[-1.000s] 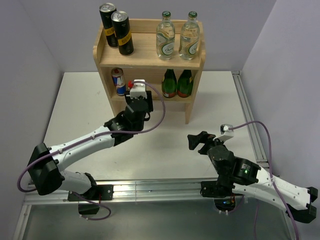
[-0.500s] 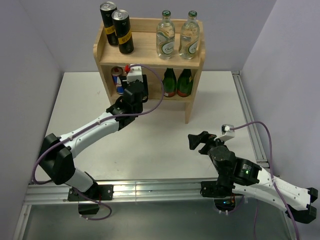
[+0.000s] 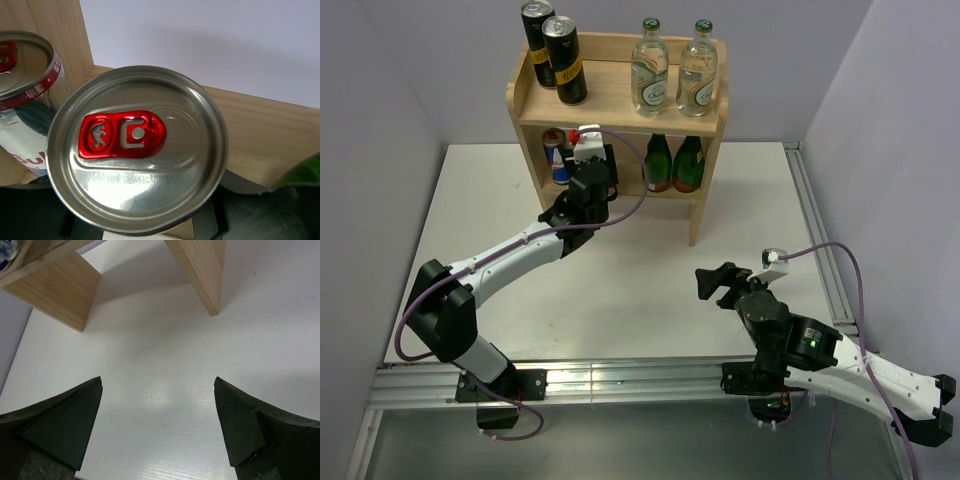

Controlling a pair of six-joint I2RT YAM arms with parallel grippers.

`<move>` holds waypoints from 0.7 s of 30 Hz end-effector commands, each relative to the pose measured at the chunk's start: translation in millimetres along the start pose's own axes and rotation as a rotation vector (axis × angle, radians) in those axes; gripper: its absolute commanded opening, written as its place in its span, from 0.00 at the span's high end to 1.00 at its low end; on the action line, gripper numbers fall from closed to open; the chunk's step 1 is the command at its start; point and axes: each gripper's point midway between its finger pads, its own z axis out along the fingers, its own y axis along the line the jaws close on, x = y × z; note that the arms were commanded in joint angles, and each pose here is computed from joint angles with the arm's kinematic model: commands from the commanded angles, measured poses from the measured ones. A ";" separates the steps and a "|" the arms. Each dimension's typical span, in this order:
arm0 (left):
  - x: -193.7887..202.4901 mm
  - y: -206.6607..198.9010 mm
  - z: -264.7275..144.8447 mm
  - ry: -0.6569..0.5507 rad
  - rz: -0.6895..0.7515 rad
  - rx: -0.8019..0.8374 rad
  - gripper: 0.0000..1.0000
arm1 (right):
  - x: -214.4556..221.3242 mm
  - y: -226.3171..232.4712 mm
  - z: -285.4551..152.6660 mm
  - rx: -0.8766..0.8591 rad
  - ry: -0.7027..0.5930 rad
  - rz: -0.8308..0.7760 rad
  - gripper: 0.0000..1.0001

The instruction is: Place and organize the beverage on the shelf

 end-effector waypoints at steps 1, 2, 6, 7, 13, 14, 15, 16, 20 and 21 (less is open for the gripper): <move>-6.7 20.3 7.2 -0.016 0.002 -0.051 1.00 | -4.3 2.2 1.4 0.002 -0.020 0.004 0.00; -6.3 23.3 6.7 -0.018 0.004 -0.060 1.00 | -3.8 1.6 1.7 0.005 -0.019 0.001 0.00; -1.5 27.8 4.8 -0.007 0.014 -0.077 1.00 | -4.0 1.3 1.6 0.006 -0.020 0.002 0.00; 1.8 29.0 4.2 -0.002 0.021 -0.078 1.00 | -4.0 1.5 1.7 0.007 -0.020 0.002 0.00; 6.1 33.9 2.8 0.001 0.027 -0.096 1.00 | -3.5 1.2 1.8 0.008 -0.019 0.002 0.00; 7.4 33.9 3.4 0.005 0.028 -0.100 1.00 | -3.5 1.2 1.8 0.008 -0.019 0.000 0.00; 8.6 35.1 3.5 0.006 0.032 -0.106 1.00 | -3.7 1.2 1.9 0.009 -0.020 0.005 0.00; 8.3 34.9 3.7 0.001 0.028 -0.105 1.00 | -4.0 1.6 1.7 0.007 -0.020 0.005 0.00; 10.2 34.2 6.9 -0.004 0.039 -0.109 0.91 | -4.0 1.3 1.6 0.006 -0.021 0.005 0.00; 7.7 34.8 8.9 -0.009 0.036 -0.117 0.81 | -3.5 1.2 1.9 0.007 -0.020 0.003 0.00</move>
